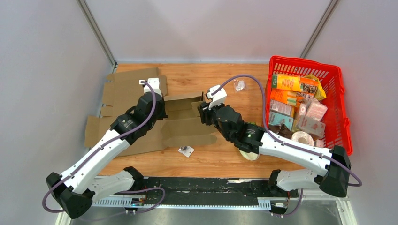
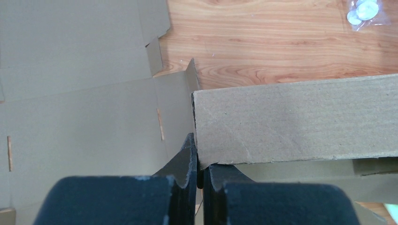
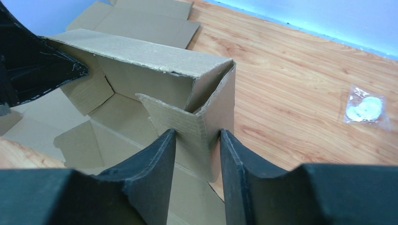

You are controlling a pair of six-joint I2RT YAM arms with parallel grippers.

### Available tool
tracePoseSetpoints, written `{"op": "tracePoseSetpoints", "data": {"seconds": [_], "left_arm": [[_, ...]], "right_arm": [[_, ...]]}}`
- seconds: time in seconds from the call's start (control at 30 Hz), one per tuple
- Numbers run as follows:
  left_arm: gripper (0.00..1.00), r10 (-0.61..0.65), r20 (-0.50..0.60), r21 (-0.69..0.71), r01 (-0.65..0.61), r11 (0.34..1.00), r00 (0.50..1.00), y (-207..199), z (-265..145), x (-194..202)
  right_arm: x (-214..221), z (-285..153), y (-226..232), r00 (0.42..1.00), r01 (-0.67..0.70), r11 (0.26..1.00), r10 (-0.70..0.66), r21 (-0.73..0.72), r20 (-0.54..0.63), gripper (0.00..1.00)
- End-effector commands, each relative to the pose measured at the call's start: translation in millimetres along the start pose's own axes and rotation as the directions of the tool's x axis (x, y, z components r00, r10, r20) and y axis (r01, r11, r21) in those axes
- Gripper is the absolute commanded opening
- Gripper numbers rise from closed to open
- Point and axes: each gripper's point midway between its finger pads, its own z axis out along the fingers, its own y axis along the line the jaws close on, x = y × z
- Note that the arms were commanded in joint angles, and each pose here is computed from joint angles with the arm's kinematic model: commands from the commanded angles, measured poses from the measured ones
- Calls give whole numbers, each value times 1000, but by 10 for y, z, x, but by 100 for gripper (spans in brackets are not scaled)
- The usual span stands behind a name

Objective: Fold the paper box

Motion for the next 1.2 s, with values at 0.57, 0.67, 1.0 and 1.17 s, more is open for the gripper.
{"op": "tracePoseSetpoints", "data": {"seconds": [0.57,0.67,1.0,1.17], "left_arm": [[0,-34,59,56,31,998,998,-293,-48,-251],[0,-30,63,53,27,998,998,-311,-46,-280],[0,5,111,62,-12,998,994,-461,236,-284],[0,46,194,56,-58,997,980,-596,631,-206]], "right_arm": [[-177,-16,-391,995,-52,991,41,123,90,44],[-139,22,-361,997,-37,992,29,117,68,49],[110,-188,-611,995,-82,996,81,26,53,79],[222,-273,-867,991,-114,993,111,26,78,88]]}}
